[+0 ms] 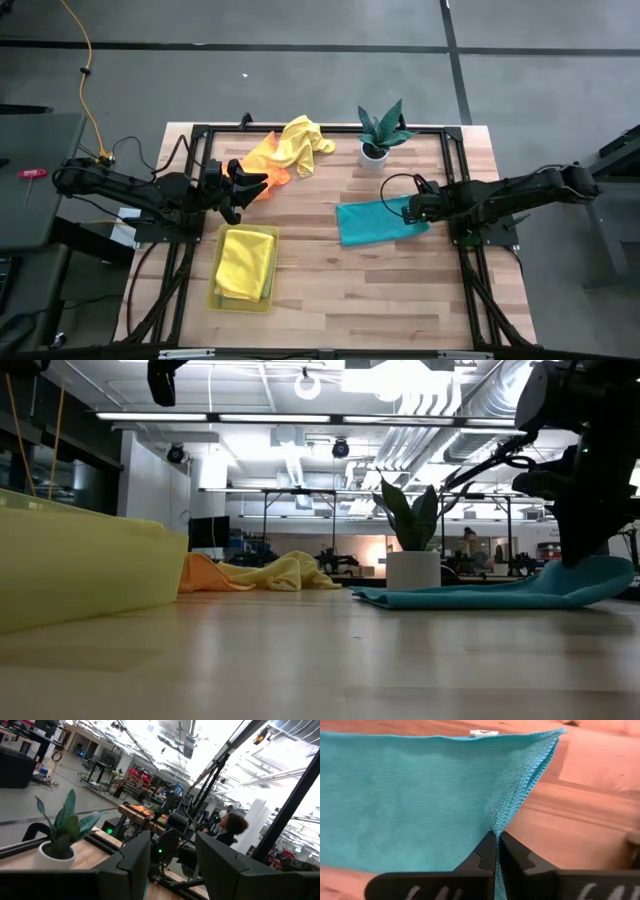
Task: Fold microfiber towels
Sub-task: Fold the blue microfiber cloth
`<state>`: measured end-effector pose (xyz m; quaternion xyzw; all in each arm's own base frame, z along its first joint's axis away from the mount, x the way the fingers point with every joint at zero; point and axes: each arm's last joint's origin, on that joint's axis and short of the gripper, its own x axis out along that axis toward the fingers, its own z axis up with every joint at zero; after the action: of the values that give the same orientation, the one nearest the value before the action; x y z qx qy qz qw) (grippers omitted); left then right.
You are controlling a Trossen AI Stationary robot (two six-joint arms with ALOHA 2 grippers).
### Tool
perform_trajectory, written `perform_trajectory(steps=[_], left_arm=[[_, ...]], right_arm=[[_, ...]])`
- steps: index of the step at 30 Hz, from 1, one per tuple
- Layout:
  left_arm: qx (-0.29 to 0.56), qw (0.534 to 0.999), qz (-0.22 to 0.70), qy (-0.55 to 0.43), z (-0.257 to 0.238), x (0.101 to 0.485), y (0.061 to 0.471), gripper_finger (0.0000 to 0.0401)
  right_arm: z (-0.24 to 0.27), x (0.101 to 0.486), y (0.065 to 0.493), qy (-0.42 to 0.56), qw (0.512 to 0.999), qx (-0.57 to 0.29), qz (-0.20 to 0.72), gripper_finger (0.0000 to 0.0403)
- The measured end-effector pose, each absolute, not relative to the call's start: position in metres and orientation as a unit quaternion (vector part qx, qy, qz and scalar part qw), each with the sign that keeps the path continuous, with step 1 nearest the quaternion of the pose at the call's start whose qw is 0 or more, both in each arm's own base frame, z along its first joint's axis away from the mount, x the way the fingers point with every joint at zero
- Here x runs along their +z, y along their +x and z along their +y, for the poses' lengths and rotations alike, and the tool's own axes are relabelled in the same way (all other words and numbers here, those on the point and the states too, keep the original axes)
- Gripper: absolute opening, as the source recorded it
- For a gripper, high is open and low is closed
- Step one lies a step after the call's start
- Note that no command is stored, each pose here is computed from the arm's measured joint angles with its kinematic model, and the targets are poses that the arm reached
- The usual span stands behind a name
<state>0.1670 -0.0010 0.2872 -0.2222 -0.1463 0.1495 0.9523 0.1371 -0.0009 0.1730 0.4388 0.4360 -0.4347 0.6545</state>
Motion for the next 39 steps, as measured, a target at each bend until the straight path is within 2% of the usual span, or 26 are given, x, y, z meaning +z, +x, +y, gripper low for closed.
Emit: perform_trajectory(steps=[16, 28, 39], left_arm=[[0.154, 0.955, -0.124, -0.221, -0.001, 0.283, 0.168, 0.0147], [0.155, 0.956, -0.120, -0.220, -0.001, 0.282, 0.168, 0.0147], [0.156, 0.956, -0.116, -0.220, -0.001, 0.281, 0.168, 0.0147]], right_arm=[[-0.001, 0.229, 0.174, 0.451, 0.734, -0.388, 0.327, 0.0000], [0.015, 0.207, 0.231, 0.474, 0.768, -0.316, 0.292, 0.0000], [0.032, 0.193, 0.275, 0.471, 0.767, -0.306, 0.309, 0.0000]])
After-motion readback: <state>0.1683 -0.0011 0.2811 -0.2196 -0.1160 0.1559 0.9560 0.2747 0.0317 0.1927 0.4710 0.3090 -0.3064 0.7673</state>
